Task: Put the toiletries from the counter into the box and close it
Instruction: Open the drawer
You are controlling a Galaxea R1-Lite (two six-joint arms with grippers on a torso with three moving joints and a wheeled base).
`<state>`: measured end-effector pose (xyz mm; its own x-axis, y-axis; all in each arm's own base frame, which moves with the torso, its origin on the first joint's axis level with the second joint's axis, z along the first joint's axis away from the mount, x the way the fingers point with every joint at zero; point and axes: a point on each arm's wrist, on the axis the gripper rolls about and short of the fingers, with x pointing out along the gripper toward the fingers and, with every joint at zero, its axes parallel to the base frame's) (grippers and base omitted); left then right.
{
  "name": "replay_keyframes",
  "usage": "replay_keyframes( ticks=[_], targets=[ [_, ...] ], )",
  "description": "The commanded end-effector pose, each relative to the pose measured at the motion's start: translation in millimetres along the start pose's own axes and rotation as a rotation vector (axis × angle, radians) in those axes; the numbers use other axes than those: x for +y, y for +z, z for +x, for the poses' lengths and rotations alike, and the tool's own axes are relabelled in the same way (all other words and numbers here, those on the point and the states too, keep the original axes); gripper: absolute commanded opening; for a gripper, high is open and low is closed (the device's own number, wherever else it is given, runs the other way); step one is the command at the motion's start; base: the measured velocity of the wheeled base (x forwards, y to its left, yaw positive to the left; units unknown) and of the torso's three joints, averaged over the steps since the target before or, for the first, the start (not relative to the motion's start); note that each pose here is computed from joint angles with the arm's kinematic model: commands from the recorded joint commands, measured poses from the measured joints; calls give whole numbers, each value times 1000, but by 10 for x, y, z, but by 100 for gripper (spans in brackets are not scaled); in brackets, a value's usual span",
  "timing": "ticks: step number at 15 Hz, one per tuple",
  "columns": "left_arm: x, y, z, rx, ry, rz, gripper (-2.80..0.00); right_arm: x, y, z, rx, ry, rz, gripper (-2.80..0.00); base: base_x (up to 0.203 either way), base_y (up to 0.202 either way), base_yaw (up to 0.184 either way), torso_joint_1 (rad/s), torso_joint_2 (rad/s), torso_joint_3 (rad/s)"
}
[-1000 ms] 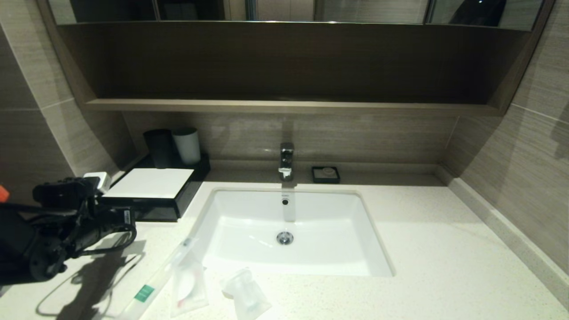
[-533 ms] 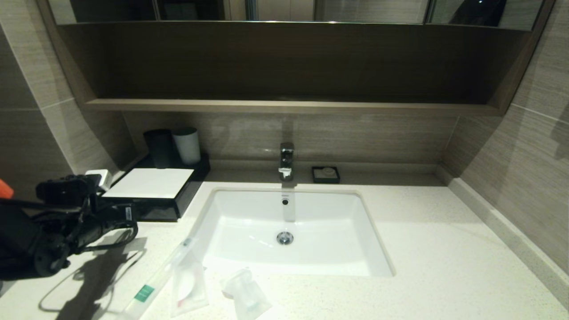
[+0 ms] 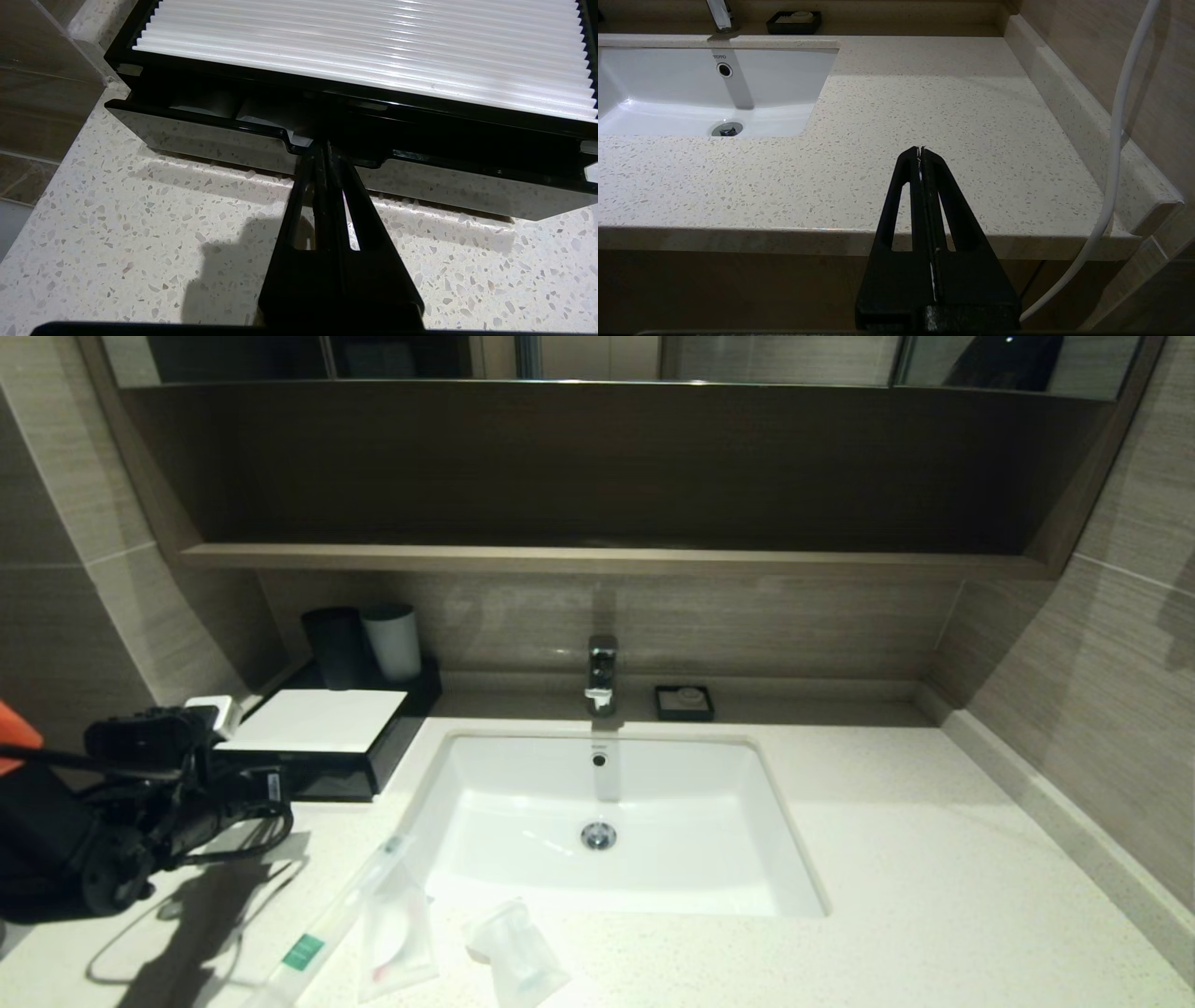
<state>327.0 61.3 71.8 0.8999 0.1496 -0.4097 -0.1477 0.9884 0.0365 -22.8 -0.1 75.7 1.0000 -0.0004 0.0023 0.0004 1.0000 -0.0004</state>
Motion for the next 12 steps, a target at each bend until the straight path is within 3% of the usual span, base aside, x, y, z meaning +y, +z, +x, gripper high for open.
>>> replay_keyframes(
  ticks=[1,12],
  targets=[
    [2,-1,26,-5,1,0,-280,0,-4,1,1,0,-1,-280,0,0,0,0,0,0],
    [4,9,82,-10,-1,-1,-280,0,-4,1,1,0,-1,-280,0,0,0,0,0,0]
  ],
)
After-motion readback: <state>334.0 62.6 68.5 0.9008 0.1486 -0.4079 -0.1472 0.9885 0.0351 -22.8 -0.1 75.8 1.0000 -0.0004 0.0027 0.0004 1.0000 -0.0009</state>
